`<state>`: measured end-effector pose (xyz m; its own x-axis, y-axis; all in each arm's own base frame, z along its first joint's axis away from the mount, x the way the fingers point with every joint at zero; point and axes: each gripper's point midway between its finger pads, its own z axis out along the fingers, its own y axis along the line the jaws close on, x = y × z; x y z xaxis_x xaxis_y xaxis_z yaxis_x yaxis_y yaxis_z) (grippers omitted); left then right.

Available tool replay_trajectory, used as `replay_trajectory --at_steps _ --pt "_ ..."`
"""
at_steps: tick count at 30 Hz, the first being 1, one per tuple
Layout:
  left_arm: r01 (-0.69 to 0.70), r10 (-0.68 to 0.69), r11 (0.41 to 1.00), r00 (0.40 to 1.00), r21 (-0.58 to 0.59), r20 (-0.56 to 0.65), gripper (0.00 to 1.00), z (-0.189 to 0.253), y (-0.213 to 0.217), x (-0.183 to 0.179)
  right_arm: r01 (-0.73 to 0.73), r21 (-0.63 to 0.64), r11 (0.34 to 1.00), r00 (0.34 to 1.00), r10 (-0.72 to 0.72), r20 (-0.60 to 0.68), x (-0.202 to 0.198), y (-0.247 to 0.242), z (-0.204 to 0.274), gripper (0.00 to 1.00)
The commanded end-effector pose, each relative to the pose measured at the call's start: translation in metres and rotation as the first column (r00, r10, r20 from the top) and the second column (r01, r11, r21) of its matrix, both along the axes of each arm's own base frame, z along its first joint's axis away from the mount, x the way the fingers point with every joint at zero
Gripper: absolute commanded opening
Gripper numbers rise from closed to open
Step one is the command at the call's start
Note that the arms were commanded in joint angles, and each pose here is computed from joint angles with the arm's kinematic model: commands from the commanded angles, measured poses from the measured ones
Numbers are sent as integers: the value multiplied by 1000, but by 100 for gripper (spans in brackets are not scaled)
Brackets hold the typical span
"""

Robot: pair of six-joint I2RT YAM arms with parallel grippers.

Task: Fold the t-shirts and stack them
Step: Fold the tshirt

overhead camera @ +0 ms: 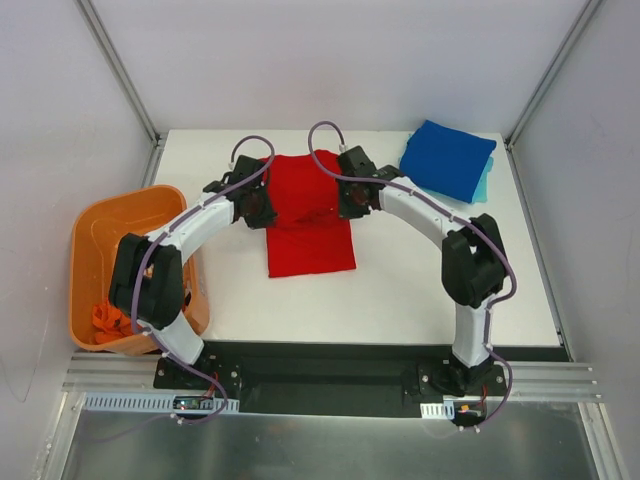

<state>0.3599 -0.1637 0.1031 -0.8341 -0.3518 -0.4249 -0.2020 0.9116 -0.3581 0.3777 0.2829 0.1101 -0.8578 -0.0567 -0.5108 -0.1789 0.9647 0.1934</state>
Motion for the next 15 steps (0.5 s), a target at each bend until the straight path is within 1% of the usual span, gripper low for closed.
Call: replay_trajectory --at_steps 1,3,4,5,6,7,8,9,10,11,12,13,14,15 --pt "50 -50 999 999 -21 2 0 2 -8 19 -6 11 1000 1000 6 -21 10 2 -1 7" --pt "46 -46 999 999 -30 -15 0 -4 -9 26 1 8 1000 1000 -1 -23 17 3 -5 8" --pt "40 -41 999 999 -30 -21 0 -6 -8 27 -3 11 1000 1000 3 -28 19 5 -8 14" --pt "35 -36 999 999 -30 -25 4 -7 -8 31 3 15 1000 1000 -3 -31 26 5 -10 18" --pt "28 -29 999 999 -31 -29 23 -7 -7 32 0 11 1000 999 0 -43 28 4 -13 22" --pt "24 -25 999 999 -30 -27 31 -7 -7 33 -4 17 1000 998 5 -58 28 6 -14 34" --pt "24 -24 999 999 -31 -23 40 -3 -7 33 -3 18 1000 997 4 -71 32 5 -14 42" --pt "21 -21 999 1000 -31 -14 51 1 -6 34 -34 32 999 996 36 -85 30 8 -14 59" --pt "21 -21 999 1000 -36 -7 81 4 -6 33 -48 48 998 995 52 -89 28 10 -11 69" --pt "21 -20 999 1000 -41 14 99 13 -6 33 -55 53 997 995 59 -76 27 10 -3 76" --pt "27 -26 998 999 -52 22 99 18 -7 31 -66 52 996 995 70 -73 24 9 -2 85" --pt "30 -29 998 999 -61 19 99 20 -7 26 -67 62 996 995 71 -68 22 8 3 89" --pt "38 -35 996 999 -80 38 100 30 -9 22 -71 87 994 997 74 -30 21 9 17 91" --pt "37 -33 995 999 -89 38 99 32 -10 18 -69 87 994 996 73 -49 11 4 9 99"
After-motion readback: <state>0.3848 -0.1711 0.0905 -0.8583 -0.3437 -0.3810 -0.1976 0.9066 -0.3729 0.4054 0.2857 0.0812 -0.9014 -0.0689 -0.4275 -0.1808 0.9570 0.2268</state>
